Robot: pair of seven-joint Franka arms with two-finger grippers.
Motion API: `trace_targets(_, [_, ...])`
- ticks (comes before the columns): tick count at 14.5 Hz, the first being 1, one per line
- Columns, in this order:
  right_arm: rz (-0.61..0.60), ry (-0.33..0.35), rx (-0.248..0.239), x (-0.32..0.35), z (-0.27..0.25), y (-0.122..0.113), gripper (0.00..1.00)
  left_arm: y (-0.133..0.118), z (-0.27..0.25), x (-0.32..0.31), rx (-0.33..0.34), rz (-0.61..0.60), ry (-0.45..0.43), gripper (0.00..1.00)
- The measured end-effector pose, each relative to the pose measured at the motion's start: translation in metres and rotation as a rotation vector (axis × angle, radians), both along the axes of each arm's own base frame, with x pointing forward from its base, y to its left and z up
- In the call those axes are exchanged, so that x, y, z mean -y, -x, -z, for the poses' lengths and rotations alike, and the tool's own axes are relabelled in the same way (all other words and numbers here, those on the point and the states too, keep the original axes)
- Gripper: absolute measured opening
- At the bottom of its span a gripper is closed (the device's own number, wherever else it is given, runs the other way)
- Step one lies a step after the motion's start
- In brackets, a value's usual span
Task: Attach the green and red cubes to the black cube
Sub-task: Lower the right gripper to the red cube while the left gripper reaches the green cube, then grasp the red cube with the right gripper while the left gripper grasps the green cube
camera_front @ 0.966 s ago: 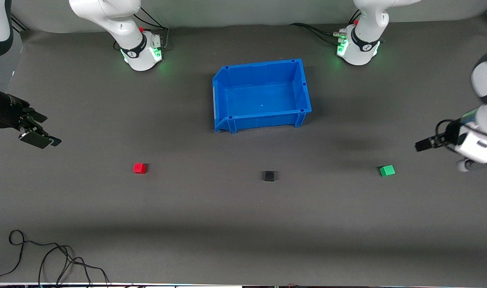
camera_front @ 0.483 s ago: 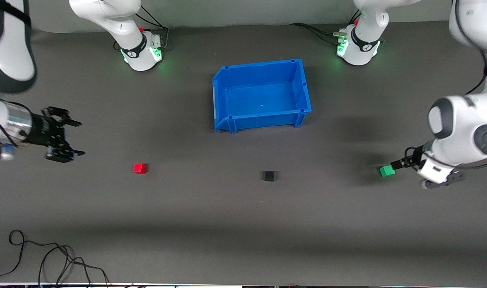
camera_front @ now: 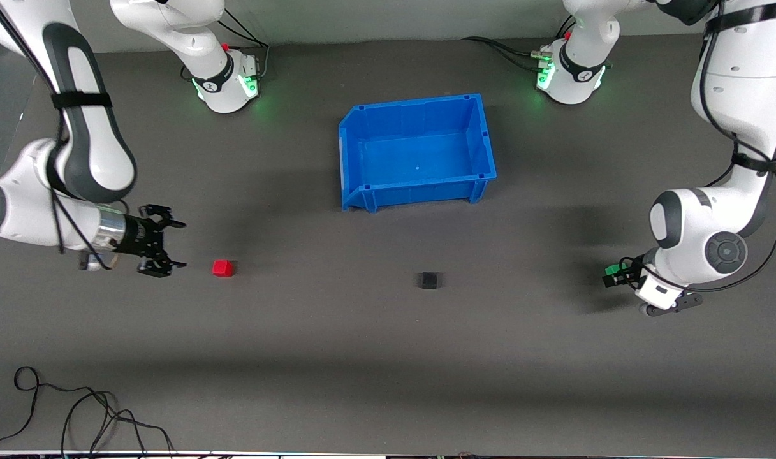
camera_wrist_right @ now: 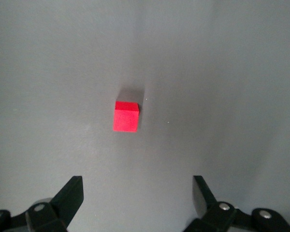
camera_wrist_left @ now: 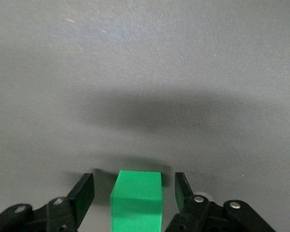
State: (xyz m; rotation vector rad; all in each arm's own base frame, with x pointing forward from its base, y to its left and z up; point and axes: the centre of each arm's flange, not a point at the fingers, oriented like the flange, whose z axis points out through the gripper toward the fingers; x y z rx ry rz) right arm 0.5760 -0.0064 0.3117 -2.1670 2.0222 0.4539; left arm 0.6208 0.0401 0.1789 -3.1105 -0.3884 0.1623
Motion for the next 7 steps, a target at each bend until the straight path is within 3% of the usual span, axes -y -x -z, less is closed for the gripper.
trace_targets(1, [0.014,-0.009,-0.002,0.001,0.018,0.0,1.0,-0.001,0.001,0.001,0.0,0.002,0.0,0.72])
trace_targets(2, [0.026,-0.006,0.001,0.002,0.033,-0.001,1.0,-0.001,0.0,0.001,0.001,0.004,0.0,0.6])
trace_targets(4, [0.041,0.002,0.011,0.006,0.06,-0.004,1.0,-0.002,-0.001,0.0,0.003,0.009,0.0,0.56])
trace_targets(6, [0.041,-0.036,0.02,0.007,0.085,-0.003,1.0,-0.003,-0.002,-0.001,0.004,0.014,0.0,0.37])
trace_targets(7, [0.043,-0.052,0.027,0.008,0.096,-0.003,1.0,-0.004,-0.002,-0.001,0.005,0.014,-0.001,0.37])
